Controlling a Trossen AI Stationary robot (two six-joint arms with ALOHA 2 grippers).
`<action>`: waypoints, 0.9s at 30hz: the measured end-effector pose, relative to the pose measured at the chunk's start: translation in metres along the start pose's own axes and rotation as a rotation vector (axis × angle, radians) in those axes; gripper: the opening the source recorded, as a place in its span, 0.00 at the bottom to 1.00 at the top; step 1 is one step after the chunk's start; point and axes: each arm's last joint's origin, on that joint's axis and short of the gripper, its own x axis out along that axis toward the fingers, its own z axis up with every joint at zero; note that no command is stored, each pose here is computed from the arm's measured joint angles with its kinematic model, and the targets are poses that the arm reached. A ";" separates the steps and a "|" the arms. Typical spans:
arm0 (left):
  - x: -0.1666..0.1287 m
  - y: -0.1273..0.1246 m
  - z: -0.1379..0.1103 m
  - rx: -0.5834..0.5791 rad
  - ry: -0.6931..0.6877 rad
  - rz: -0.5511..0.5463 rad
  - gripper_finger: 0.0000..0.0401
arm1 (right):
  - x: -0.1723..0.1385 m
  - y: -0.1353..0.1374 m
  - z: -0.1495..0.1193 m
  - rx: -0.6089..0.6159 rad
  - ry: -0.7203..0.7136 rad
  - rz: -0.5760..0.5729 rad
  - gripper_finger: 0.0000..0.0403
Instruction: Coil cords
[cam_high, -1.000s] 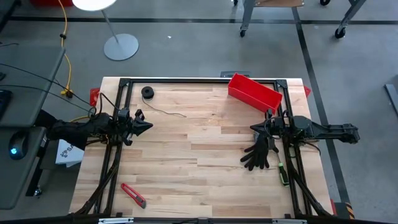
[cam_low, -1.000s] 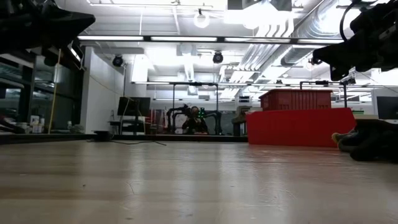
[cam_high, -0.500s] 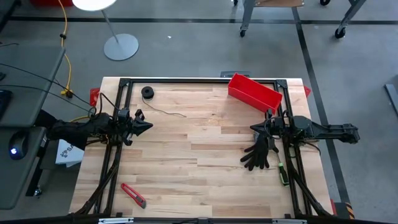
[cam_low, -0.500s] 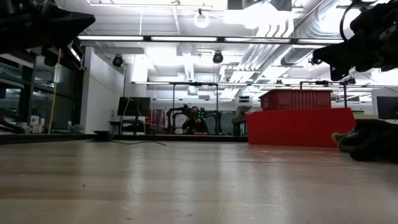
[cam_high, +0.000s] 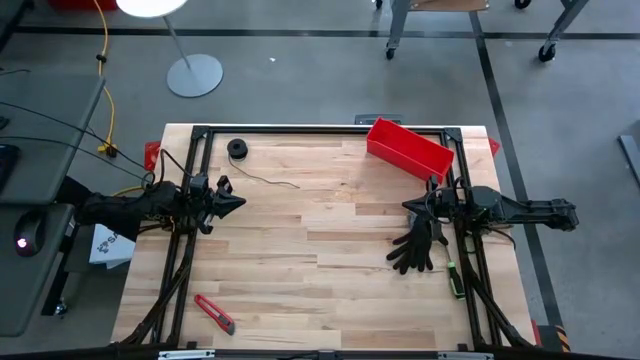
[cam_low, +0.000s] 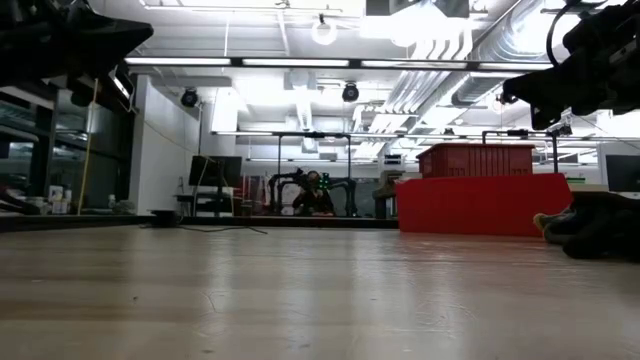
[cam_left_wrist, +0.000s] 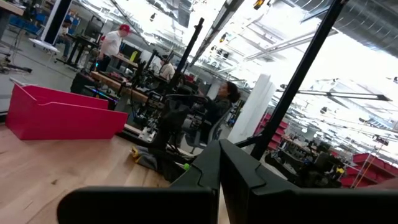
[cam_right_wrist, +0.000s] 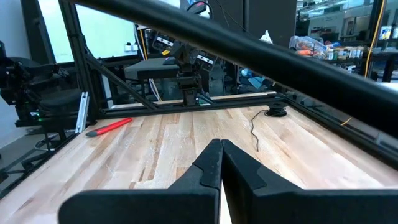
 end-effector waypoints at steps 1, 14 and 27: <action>0.000 0.000 0.000 0.000 0.000 0.000 0.00 | 0.000 0.000 0.002 -0.016 -0.020 -0.002 0.00; 0.000 0.000 0.000 0.000 0.000 0.000 0.00 | -0.018 -0.013 0.103 0.860 -0.793 -0.127 0.00; 0.000 0.000 -0.001 0.000 0.006 0.003 0.00 | 0.097 -0.014 0.163 0.376 0.134 -0.559 0.00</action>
